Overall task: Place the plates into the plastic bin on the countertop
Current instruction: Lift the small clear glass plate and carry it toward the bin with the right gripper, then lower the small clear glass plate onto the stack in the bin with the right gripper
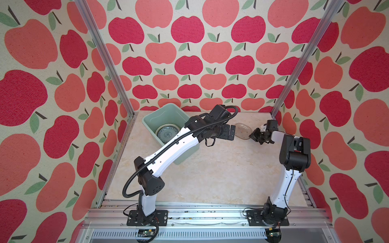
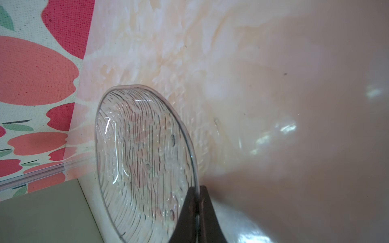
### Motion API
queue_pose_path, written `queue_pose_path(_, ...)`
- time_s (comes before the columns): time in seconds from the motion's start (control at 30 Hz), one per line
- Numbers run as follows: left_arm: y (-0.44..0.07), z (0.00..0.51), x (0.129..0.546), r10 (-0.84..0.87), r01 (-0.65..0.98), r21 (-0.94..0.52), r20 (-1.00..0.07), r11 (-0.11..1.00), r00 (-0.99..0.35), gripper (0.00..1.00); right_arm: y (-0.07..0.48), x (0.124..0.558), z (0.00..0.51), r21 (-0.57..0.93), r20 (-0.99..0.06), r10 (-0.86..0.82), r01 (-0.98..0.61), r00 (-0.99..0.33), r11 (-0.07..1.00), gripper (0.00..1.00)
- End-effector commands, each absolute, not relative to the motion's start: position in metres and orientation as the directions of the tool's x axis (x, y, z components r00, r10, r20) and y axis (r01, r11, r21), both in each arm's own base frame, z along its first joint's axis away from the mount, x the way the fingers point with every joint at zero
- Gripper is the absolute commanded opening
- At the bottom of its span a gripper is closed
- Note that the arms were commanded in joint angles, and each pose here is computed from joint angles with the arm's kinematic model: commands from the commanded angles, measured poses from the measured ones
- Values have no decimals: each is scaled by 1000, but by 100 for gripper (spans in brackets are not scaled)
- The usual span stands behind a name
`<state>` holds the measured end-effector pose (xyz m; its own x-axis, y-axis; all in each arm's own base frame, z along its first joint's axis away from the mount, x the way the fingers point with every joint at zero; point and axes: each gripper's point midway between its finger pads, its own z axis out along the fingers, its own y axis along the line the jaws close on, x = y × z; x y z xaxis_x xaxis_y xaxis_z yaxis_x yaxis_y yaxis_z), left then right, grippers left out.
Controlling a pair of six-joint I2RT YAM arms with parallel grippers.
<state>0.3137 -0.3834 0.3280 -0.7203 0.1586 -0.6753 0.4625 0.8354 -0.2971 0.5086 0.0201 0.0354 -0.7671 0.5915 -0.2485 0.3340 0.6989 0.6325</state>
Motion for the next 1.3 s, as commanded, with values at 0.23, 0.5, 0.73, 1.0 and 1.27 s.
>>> queue_pose_path(0.23,-294,385,291,2,366,-285,-785,886,-619,99,48,472,165,617,-373,556,249,-743,747,0)
queue_pose_path(0.5,-191,384,264,-207,235,-404,-790,884,-577,99,103,443,255,595,-470,493,150,-732,789,0)
queue_pose_path(0.73,-116,360,243,-308,130,-441,-780,888,-545,99,183,429,311,581,-546,401,12,-736,814,0)
queue_pose_path(1.0,-87,328,243,-346,38,-451,-734,892,-584,99,281,415,332,553,-596,274,-139,-754,821,0)
queue_pose_path(1.27,-61,306,245,-429,-129,-450,-668,884,-608,99,365,412,317,520,-586,138,-240,-798,820,0)
